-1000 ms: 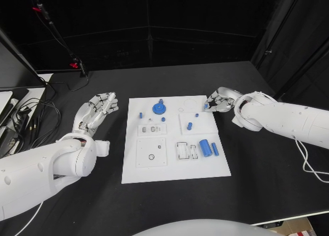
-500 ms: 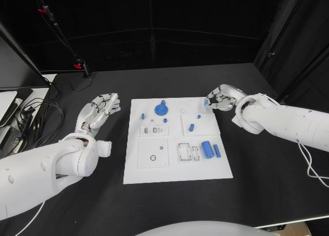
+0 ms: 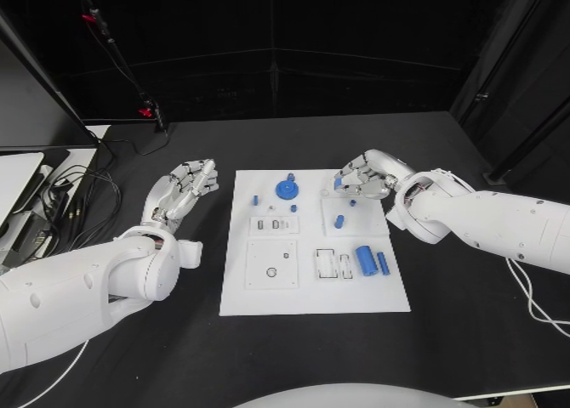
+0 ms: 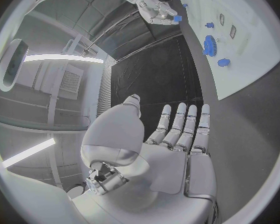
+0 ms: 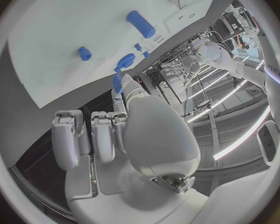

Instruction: Assemble the parts on the task board

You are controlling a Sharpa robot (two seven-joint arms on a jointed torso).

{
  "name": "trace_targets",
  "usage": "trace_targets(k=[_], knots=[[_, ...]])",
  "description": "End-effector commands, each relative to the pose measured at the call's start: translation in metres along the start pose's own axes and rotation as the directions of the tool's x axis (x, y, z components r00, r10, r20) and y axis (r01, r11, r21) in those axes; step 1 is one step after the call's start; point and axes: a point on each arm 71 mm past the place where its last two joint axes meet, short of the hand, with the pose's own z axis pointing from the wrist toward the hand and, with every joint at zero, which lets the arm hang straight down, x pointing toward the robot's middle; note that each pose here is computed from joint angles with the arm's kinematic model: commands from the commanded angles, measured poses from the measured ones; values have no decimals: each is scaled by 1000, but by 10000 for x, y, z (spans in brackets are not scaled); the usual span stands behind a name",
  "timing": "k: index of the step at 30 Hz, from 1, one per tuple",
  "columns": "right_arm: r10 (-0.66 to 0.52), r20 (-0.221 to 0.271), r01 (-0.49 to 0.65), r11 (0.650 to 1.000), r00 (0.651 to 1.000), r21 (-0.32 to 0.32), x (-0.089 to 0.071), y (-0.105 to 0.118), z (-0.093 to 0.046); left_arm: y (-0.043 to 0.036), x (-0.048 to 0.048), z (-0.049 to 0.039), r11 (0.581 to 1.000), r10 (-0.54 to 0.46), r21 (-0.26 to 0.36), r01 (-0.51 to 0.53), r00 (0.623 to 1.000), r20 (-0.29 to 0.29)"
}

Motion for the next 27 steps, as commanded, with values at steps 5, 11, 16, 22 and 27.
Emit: trace_targets(k=[5,11,16,22,27], knots=[[-8,-75,7,1000,997,-11,210,319,85,-138,16,-2,983,-1,185,2,1000,-10],[-15,-128,12,1000,992,-26,386,563,158,-137,30,1,983,-2,184,4,1000,-12],[-28,-159,24,999,987,-28,504,723,193,-138,38,3,983,-1,185,3,1000,-12],[-44,-191,43,999,981,-12,639,899,227,-140,44,2,983,-2,185,4,1000,-13],[-55,-218,58,998,974,9,728,996,245,-140,45,1,983,-2,184,4,1000,-13]])
